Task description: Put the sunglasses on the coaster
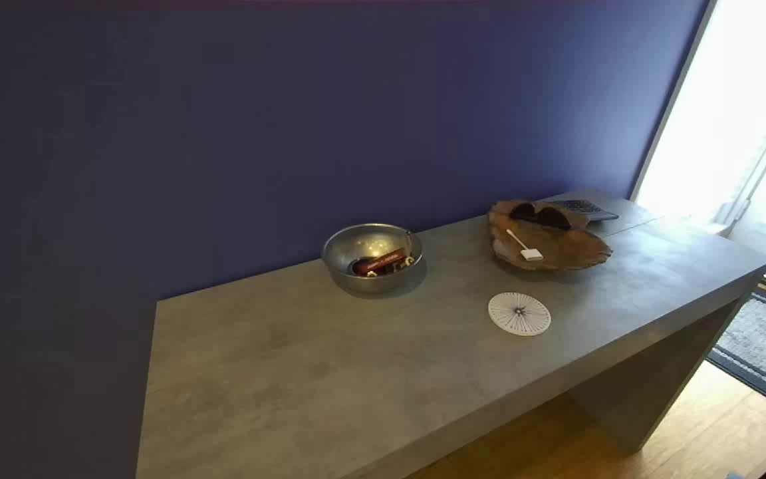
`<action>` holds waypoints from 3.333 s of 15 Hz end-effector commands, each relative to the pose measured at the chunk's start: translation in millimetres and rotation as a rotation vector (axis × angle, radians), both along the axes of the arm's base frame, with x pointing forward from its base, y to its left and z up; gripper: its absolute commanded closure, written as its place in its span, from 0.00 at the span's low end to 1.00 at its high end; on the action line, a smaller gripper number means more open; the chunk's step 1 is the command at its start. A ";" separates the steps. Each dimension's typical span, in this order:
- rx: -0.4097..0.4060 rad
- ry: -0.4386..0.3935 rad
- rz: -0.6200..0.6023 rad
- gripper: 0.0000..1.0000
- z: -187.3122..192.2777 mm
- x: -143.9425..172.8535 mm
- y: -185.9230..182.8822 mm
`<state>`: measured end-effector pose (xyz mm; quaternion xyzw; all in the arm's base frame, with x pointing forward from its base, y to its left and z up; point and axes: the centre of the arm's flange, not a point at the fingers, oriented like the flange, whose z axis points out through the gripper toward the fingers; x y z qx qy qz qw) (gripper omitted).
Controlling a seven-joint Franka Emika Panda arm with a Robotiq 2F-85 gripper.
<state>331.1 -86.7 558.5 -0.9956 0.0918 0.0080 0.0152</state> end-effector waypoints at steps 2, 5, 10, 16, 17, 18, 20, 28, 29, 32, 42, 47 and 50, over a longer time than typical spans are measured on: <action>0.000 -0.001 0.000 0.00 0.3 -0.2 0.0; 0.000 -0.001 0.000 0.00 0.3 -0.2 0.0; 0.019 0.007 0.081 0.00 -26.6 21.1 31.9; -0.025 0.018 0.253 0.00 -126.7 68.9 130.8; -0.058 0.030 0.271 0.00 -148.7 76.4 143.0; -0.107 0.086 0.289 0.00 -175.8 81.7 149.9; -0.073 0.077 0.296 0.00 -157.9 62.2 145.7; -0.020 -0.007 0.278 0.00 -236.2 101.4 157.3; -0.018 -0.081 0.268 0.00 -247.3 113.9 155.8; -0.036 -0.208 0.267 0.00 -268.2 143.5 151.1; -0.033 -0.190 0.261 0.00 -337.3 152.9 141.1; -0.065 -0.424 0.446 0.00 -352.6 182.8 135.0; -0.089 -0.459 0.512 0.03 -366.2 195.4 129.1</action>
